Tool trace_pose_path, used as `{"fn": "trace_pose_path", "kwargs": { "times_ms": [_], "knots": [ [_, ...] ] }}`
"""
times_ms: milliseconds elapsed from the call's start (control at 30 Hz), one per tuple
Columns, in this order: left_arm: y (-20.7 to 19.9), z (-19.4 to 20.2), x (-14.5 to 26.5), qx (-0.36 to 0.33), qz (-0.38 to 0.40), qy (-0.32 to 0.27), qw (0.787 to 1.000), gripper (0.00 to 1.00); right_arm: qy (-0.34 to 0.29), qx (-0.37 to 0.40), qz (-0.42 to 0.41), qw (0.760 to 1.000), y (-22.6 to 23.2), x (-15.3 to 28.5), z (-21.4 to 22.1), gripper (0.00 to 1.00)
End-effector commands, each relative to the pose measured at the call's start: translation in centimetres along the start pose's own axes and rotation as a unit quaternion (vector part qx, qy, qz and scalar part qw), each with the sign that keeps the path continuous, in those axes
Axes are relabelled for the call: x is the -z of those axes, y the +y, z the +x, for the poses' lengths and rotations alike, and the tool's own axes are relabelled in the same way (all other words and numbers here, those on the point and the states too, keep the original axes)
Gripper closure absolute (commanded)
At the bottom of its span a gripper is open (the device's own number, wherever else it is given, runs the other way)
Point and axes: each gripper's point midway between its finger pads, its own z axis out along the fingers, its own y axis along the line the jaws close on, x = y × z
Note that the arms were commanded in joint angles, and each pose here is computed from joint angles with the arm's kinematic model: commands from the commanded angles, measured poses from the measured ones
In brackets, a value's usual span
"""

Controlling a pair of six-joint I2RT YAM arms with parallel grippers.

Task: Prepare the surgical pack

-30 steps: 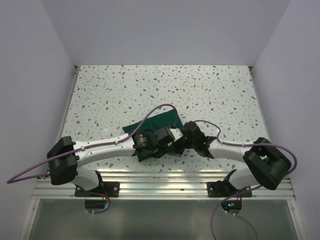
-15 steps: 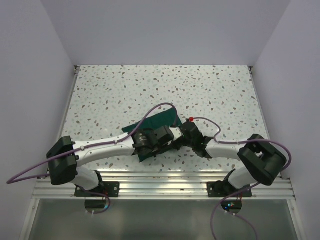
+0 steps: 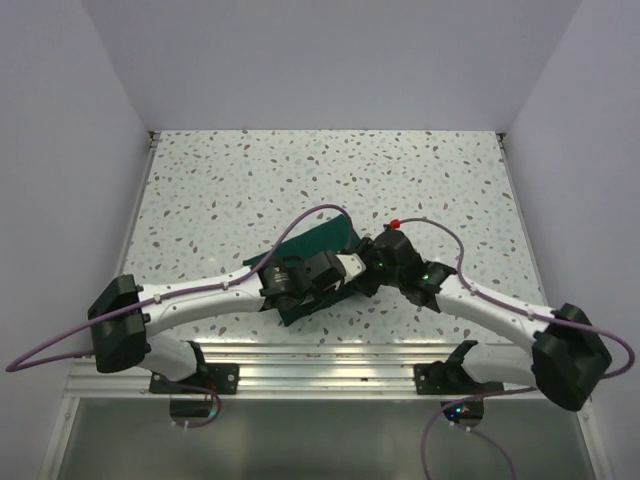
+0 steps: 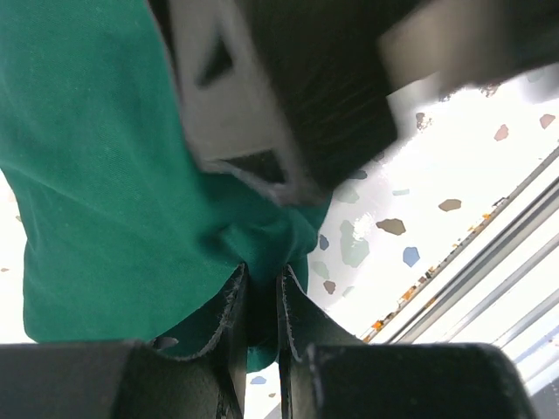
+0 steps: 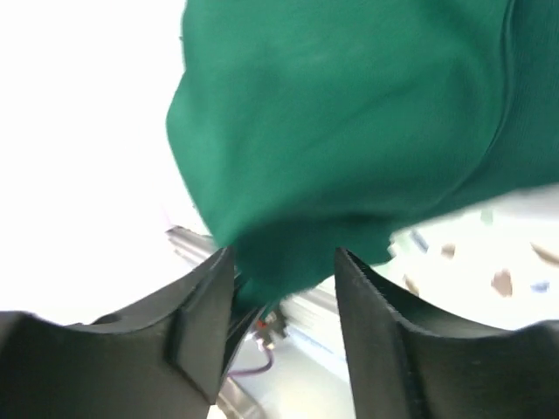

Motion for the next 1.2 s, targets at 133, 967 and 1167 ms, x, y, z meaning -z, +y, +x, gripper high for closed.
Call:
{"fn": "trace_pose_path", "kwargs": {
  "times_ms": [133, 967, 1167],
  "knots": [
    [-1.2, -2.3, 1.0, 0.008, 0.028, -0.050, 0.998, 1.00, -0.010, -0.020, 0.047, 0.999, -1.8, 4.6, 0.0, 0.31],
    [-1.4, -1.7, 1.0, 0.004, 0.040, -0.059, 0.997, 1.00, -0.047, -0.117, 0.018, 0.992, 0.8, -0.1, -2.2, 0.08],
    [-1.5, -1.8, 1.1, 0.004, 0.043, -0.061, 0.997, 1.00, -0.044, -0.112, 0.024, 0.992, 1.6, -1.5, -2.5, 0.10]
  ]
}}
